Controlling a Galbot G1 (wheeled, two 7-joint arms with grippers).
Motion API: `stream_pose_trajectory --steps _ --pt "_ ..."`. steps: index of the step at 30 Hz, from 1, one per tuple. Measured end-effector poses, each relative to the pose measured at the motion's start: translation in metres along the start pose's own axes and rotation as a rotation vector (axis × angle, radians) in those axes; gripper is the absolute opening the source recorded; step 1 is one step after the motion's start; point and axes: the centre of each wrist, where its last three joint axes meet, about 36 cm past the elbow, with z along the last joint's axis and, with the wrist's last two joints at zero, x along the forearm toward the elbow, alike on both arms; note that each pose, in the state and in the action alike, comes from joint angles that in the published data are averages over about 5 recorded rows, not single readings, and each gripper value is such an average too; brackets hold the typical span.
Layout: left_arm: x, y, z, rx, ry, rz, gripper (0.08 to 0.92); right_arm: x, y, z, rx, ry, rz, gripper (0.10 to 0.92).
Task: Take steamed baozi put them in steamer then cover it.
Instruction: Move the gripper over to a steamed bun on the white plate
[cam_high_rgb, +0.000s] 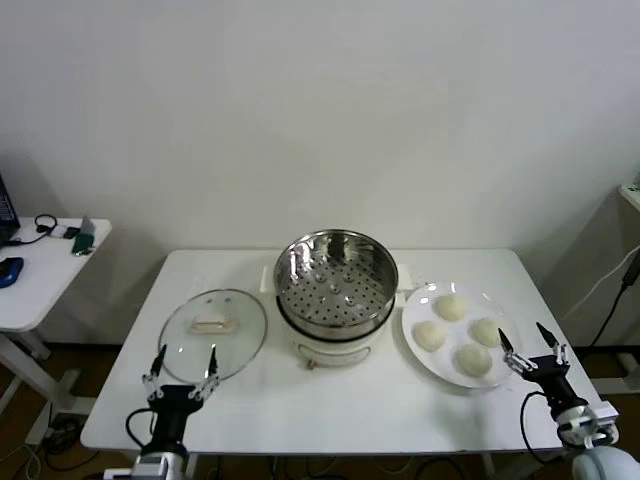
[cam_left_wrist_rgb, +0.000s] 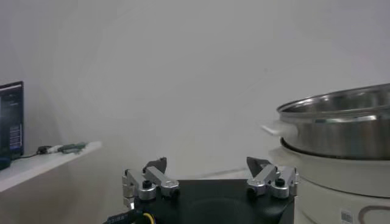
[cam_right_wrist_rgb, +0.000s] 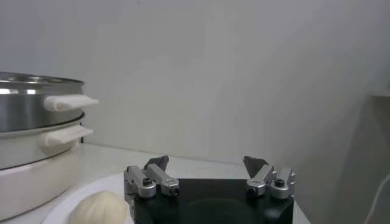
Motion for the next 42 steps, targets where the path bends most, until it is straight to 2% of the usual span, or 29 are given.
stream_pose_trajectory --steps 4,11,19,25,36,42 --pt "-0.002 0.0 -0.001 -0.005 -0.003 -0.001 0.823 -0.01 -0.011 -0.011 0.058 0.027 -0.062 0.823" --pt "-0.007 -0.001 -0.004 -0.015 -0.009 0.008 0.823 -0.05 -0.045 -0.048 0.241 0.139 -0.275 0.823" --pt "-0.012 0.002 -0.003 -0.024 -0.01 0.012 0.823 -0.122 -0.081 -0.102 0.474 0.332 -0.578 0.823" --pt "-0.017 0.008 -0.001 -0.03 -0.002 0.009 0.823 -0.182 -0.09 -0.14 0.625 0.472 -0.744 0.823" --pt "-0.027 0.014 0.0 -0.038 0.01 0.005 0.823 -0.271 -0.085 -0.187 0.816 0.697 -0.896 0.823" --pt "-0.032 0.021 -0.002 -0.046 0.009 -0.002 0.823 -0.306 -0.069 -0.192 0.887 0.796 -0.948 0.823"
